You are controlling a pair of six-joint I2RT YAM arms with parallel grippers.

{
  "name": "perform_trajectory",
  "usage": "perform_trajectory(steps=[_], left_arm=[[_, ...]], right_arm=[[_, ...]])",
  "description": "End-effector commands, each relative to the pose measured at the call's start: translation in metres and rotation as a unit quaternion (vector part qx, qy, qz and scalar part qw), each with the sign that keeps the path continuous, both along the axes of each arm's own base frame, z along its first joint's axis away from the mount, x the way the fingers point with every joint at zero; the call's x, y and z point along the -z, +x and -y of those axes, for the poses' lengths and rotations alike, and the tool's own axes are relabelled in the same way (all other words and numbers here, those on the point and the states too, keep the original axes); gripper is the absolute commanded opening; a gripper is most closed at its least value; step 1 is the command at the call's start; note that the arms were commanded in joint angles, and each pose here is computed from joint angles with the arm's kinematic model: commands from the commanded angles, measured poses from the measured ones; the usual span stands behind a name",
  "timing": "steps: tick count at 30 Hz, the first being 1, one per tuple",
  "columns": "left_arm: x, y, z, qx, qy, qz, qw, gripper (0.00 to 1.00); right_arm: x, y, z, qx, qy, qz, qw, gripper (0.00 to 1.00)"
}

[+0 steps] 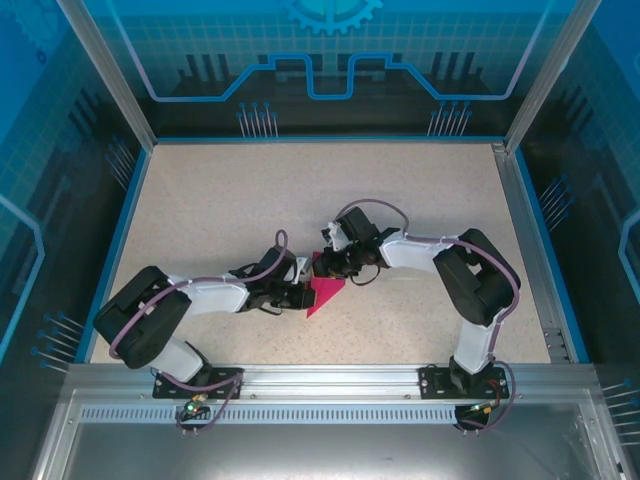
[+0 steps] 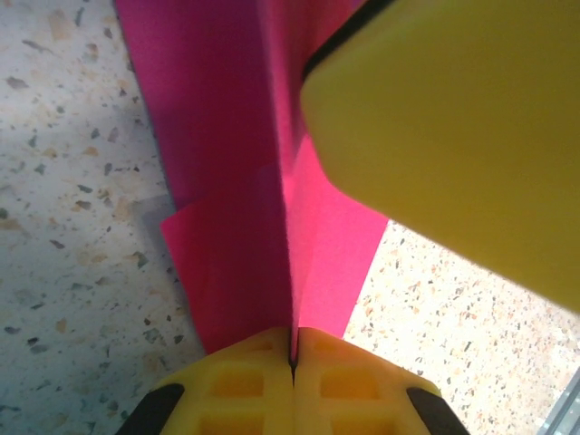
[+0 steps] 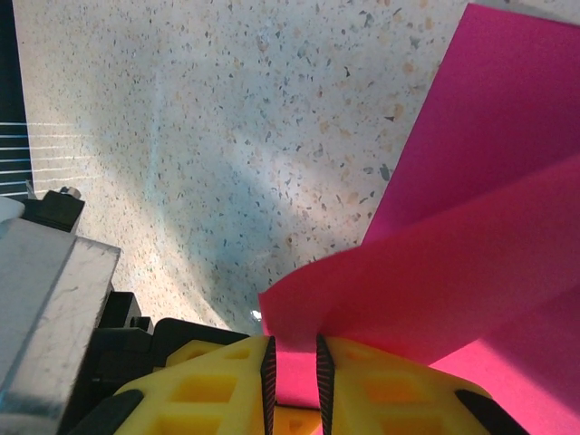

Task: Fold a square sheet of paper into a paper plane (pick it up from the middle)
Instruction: Fourth fold the wing at the center of the table.

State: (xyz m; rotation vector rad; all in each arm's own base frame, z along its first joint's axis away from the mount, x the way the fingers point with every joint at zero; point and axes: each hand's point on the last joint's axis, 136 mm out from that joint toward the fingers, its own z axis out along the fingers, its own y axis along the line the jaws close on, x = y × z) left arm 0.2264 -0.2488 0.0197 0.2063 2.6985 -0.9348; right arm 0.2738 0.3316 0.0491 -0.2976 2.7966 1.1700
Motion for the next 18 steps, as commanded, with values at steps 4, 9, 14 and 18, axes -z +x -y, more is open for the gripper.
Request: perform_trajectory(steps=[4, 9, 14, 18], left_arm=[[-0.006, -0.001, -0.001, 0.004, -0.028, -0.01, 1.0, 0.02], [-0.005, 0.001, -0.008, 0.002, -0.008, -0.008, 1.0, 0.13], [0.001, -0.003, -0.011, 0.004, -0.002, -0.019, 1.0, 0.19], [0.0, -0.004, -0.011, 0.002, -0.006, -0.016, 1.0, 0.21]], right_arm=[[-0.001, 0.004, -0.007, -0.01, 0.003, 0.002, 1.0, 0.22], [0.004, 0.006, -0.005, -0.007, -0.002, -0.002, 1.0, 0.22], [0.005, 0.008, -0.006, -0.004, -0.005, -0.001, 1.0, 0.22], [0.005, 0.009, -0.004, -0.001, -0.008, -0.001, 1.0, 0.22]])
